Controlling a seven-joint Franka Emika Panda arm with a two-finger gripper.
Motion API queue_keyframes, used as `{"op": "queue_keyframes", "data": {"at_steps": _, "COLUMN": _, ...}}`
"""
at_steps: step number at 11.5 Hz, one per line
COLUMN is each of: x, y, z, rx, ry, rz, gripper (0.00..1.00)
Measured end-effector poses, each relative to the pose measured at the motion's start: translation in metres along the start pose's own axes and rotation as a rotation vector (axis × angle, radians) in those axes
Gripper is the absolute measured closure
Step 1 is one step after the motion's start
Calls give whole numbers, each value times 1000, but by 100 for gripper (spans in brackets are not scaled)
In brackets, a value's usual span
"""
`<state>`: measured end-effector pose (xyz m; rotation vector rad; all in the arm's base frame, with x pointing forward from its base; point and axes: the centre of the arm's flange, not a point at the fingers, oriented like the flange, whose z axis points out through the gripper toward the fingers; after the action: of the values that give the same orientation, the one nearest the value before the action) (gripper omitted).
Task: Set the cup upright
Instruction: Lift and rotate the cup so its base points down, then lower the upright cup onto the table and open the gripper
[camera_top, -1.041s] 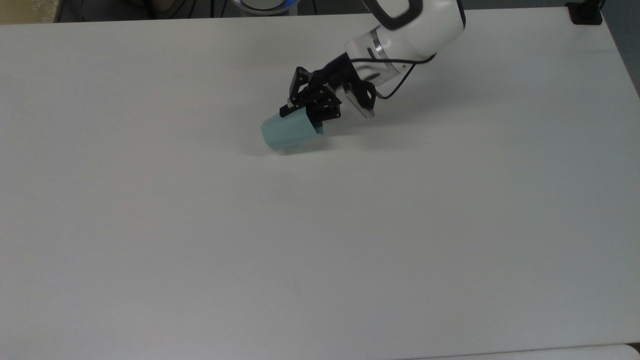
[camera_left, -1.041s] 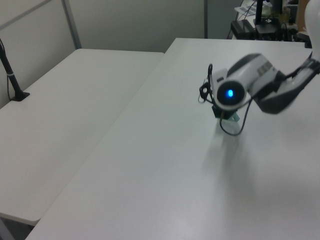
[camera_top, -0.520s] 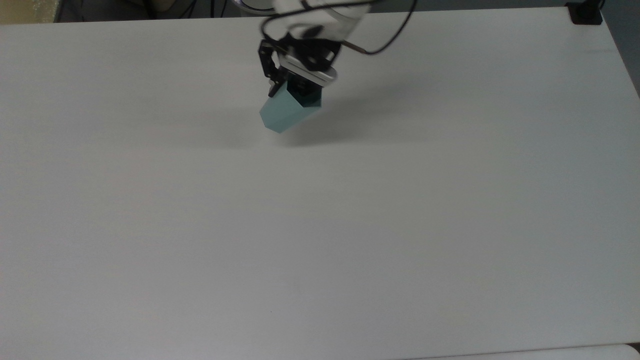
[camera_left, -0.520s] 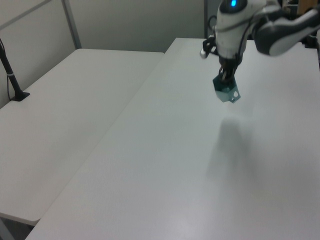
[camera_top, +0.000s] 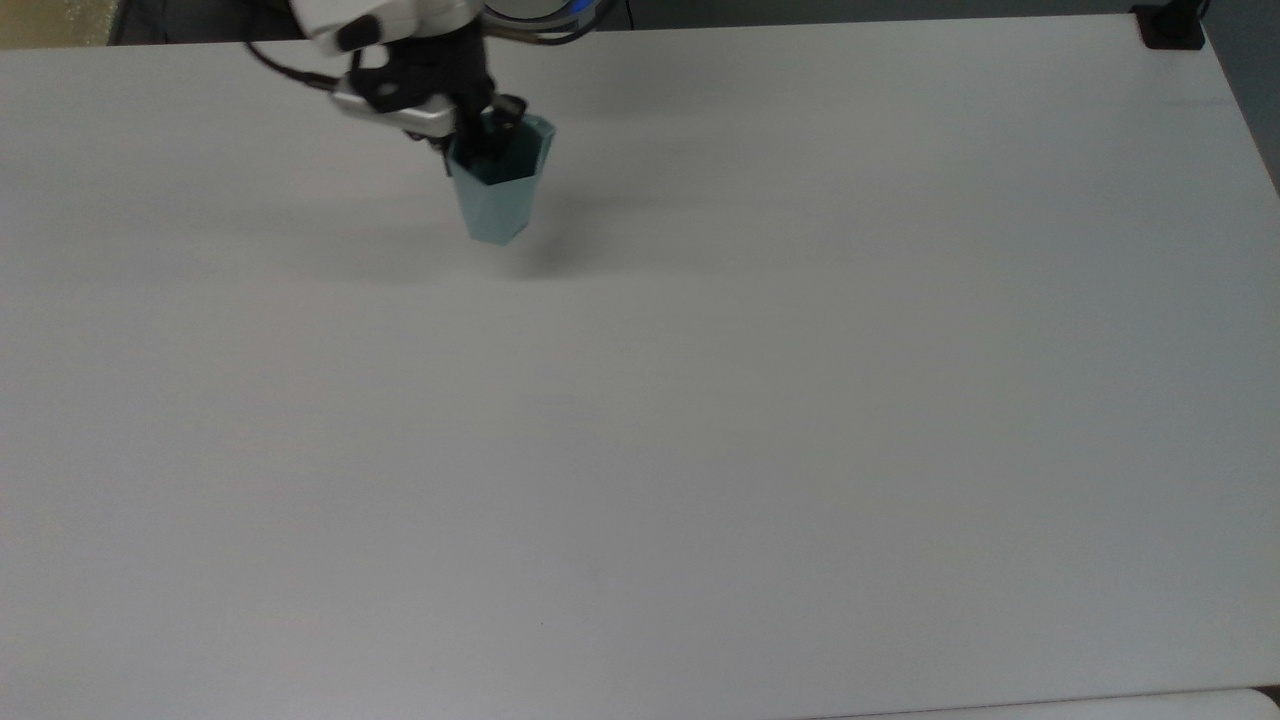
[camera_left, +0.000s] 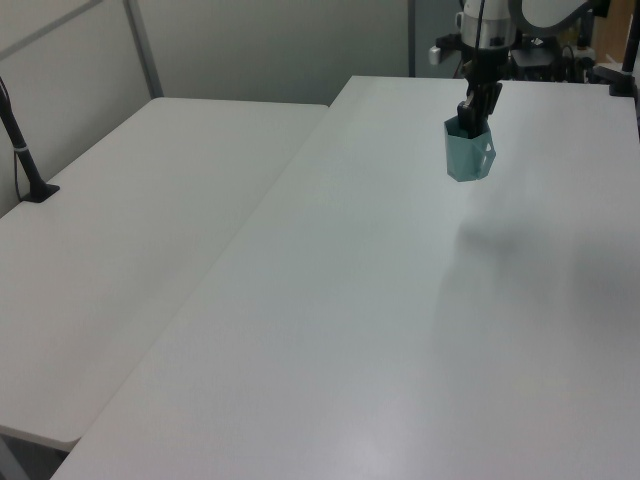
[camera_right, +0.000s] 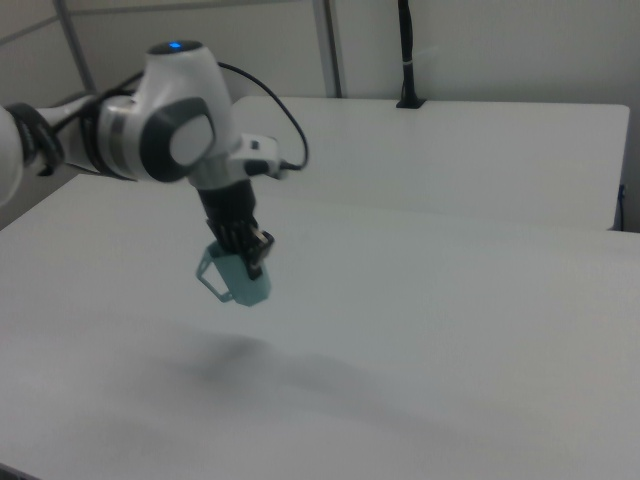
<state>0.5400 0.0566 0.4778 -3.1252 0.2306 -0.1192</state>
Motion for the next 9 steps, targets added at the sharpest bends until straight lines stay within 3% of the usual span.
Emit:
{"op": "queue_keyframes", "data": {"at_steps": 3, "x": 4, "y": 50, "z": 33, "rx": 103, "ry": 23, "rz": 91, "gripper": 90}}
{"op": "queue_keyframes", "data": {"at_steps": 6, "x": -4, "y": 57, "z": 65, "rx": 136, "ry": 6, "rz": 135, "gripper": 90}}
{"op": "queue_keyframes", "data": {"at_steps": 9, "x": -3, "y": 57, "z": 85, "rx": 135, "ry": -13, "rz": 149, "gripper": 90}}
